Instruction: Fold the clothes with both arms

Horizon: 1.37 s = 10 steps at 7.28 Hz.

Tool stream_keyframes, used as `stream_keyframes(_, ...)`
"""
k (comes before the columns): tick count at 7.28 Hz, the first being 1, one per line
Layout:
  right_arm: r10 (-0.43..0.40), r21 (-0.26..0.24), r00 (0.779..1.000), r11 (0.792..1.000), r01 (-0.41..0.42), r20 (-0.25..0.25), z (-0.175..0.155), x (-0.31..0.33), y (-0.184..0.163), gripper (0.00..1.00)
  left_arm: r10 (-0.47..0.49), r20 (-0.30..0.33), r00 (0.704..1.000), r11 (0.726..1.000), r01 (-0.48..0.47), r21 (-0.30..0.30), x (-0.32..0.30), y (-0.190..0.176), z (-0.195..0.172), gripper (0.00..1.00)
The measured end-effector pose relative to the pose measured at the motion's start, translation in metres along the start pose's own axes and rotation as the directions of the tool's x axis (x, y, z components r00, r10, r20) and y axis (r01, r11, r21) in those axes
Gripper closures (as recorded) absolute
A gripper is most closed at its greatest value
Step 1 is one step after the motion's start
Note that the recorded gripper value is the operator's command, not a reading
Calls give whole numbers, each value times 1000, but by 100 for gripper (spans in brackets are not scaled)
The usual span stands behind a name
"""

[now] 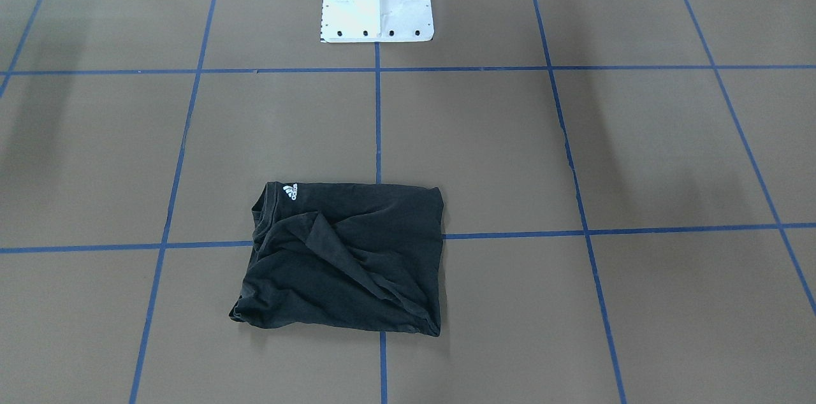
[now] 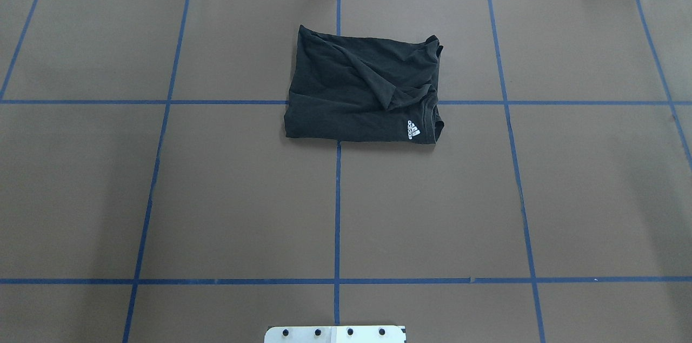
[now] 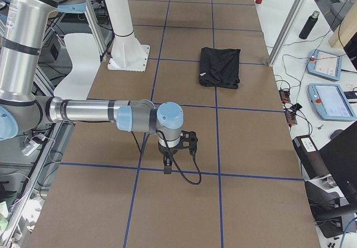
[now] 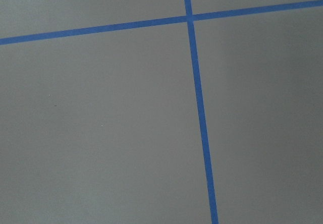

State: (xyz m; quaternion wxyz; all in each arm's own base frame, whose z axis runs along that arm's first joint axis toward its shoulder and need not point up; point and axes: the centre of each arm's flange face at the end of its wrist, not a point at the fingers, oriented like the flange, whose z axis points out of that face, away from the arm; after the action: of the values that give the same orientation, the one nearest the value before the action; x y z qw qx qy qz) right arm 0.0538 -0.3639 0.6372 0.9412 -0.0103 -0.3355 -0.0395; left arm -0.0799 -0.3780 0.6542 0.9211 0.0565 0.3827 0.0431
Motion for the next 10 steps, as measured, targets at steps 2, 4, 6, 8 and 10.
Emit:
stream_keyframes(2, 0, 1, 1000, 1000, 0, 2, 0, 0, 0, 0, -1, 7, 1000, 1000, 1, -4, -1, 1, 1, 0)
stream_keyframes(4, 0, 1, 1000, 1000, 0, 4, 0, 0, 0, 0, 24, 19, 1000, 1000, -24, -4, 8, -5, -1, 0)
stream_keyframes(6, 0, 1, 1000, 1000, 0, 4, 1, 0, 1, 0, 80, 38, 996, 997, -80, -9, 29, -16, -2, 0)
stream_keyframes(8, 1, 1, 1000, 1000, -1, 6, 1, 0, 1, 0, 90, 41, 995, 996, -89, -15, 32, -15, -1, 0)
stream_keyframes(10, 1, 0, 1000, 1000, -1, 8, 1, -1, 1, 0, 87, 43, 995, 996, -87, -17, 31, -13, 0, 0)
